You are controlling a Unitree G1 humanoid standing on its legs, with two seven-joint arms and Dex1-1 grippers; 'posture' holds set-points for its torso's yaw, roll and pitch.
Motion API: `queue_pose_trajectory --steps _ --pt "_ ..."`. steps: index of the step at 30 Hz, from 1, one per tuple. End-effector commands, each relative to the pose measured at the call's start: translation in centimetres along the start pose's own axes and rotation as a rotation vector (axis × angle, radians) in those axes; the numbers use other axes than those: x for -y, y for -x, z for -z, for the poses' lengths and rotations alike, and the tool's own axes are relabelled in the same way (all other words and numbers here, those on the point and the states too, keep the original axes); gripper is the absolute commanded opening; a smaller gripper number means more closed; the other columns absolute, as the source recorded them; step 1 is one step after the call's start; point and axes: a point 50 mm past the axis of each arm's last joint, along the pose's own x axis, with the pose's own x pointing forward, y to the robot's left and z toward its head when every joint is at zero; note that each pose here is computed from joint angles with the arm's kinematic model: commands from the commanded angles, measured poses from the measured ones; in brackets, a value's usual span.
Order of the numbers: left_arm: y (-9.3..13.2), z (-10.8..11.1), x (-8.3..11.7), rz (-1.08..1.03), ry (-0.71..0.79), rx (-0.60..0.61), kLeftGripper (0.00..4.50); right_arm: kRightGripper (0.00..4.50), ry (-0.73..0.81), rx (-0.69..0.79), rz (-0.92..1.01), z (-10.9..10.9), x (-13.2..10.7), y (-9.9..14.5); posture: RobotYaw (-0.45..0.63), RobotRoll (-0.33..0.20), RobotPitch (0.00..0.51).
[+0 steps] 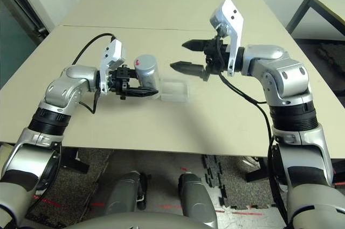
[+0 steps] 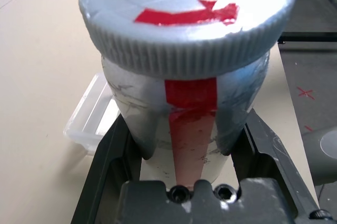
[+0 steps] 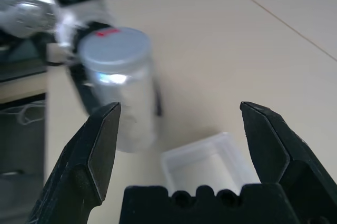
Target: Pour the medicine from the bottle into the box.
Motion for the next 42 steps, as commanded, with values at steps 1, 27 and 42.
queue_pose_trajectory --steps 1,27,42 --pt "0.2 0.0 -0.2 -0.002 -0.009 -0.008 2.50 4.50 0.001 0.029 -0.085 -0.9 -1.4 -1.0 0.05 0.000 0.096" --pt "-0.8 -0.4 -0.4 0.045 -0.042 -0.020 2.50 4.50 0.077 -0.034 -0.101 -1.4 -0.9 -5.9 0.07 0.000 0.104" --pt "-0.6 0.1 -0.3 0.046 -0.039 -0.044 2.50 2.59 0.068 -0.016 -0.152 -2.0 -1.5 -6.3 0.08 0.000 0.103"
